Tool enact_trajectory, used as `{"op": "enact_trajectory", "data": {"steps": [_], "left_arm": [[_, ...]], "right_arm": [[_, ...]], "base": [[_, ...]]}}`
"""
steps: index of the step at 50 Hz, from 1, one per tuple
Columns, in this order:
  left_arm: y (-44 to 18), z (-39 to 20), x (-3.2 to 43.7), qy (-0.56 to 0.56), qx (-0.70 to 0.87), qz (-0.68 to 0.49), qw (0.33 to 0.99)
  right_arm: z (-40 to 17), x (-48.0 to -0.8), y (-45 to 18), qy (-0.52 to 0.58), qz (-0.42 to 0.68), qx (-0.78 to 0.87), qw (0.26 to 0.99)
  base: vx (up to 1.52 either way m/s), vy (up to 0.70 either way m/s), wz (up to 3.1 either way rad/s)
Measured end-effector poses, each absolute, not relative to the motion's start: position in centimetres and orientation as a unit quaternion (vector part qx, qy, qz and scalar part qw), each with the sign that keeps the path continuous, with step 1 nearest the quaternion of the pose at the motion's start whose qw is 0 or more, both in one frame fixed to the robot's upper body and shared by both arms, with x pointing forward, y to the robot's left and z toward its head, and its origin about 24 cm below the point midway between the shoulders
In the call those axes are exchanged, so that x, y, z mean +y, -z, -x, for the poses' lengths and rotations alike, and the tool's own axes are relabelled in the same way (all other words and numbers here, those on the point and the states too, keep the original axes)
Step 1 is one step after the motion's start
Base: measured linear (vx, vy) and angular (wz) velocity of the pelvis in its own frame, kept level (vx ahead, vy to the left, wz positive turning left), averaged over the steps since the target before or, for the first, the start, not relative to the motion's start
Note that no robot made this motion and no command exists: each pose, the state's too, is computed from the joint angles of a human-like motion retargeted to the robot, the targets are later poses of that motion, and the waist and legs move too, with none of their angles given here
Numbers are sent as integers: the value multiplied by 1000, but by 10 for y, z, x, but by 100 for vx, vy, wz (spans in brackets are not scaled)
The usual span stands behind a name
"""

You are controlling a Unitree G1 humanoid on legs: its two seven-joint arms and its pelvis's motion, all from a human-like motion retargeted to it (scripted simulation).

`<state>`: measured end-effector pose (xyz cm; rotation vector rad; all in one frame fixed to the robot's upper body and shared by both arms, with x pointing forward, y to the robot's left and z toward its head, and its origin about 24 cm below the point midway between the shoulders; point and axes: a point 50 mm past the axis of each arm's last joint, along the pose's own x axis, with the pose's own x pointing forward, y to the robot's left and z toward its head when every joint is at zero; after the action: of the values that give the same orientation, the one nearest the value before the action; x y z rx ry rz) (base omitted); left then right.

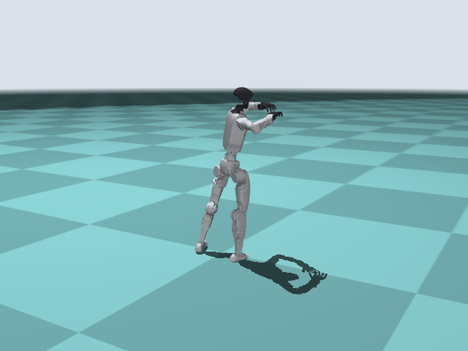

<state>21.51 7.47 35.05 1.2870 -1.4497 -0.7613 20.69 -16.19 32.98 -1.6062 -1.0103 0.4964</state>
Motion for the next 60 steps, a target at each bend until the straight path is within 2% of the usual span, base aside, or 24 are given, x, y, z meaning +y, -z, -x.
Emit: {"op": "enact_trajectory", "data": {"steps": [5, 13, 21, 28, 34, 45, 52, 60], "left_arm": [[-356, -219, 74, 290, -624, -513, 513], [-355, -226, 55, 293, -641, -484, 518], [-347, -219, -2, 361, -654, -484, 455], [-347, -195, -14, 387, -683, -473, 401], [-347, -198, 5, 378, -669, -479, 424], [-342, -232, 70, 321, -577, -522, 540], [-331, -243, 115, 274, -519, -554, 591], [-325, -243, 153, 238, -462, -597, 611]], "right_arm": [[-219, -184, -330, -163, 699, -396, 573], [-213, -212, -339, -74, 731, -385, 559], [-175, -233, -331, -23, 728, -378, 572], [-164, -239, -329, -10, 723, -371, 582], [-167, -230, -321, -55, 695, -373, 613], [-182, -211, -319, -133, 640, -387, 650], [-194, -204, -316, -156, 645, -388, 640], [-197, -185, -313, -202, 650, -402, 612]], "base": [[-1, -24, -110], [-1, -17, -86], [1, 9, -48], [-1, 6, 29], [-2, 8, 119], [0, 20, 180], [3, 20, 208], [6, 10, 164]]}}
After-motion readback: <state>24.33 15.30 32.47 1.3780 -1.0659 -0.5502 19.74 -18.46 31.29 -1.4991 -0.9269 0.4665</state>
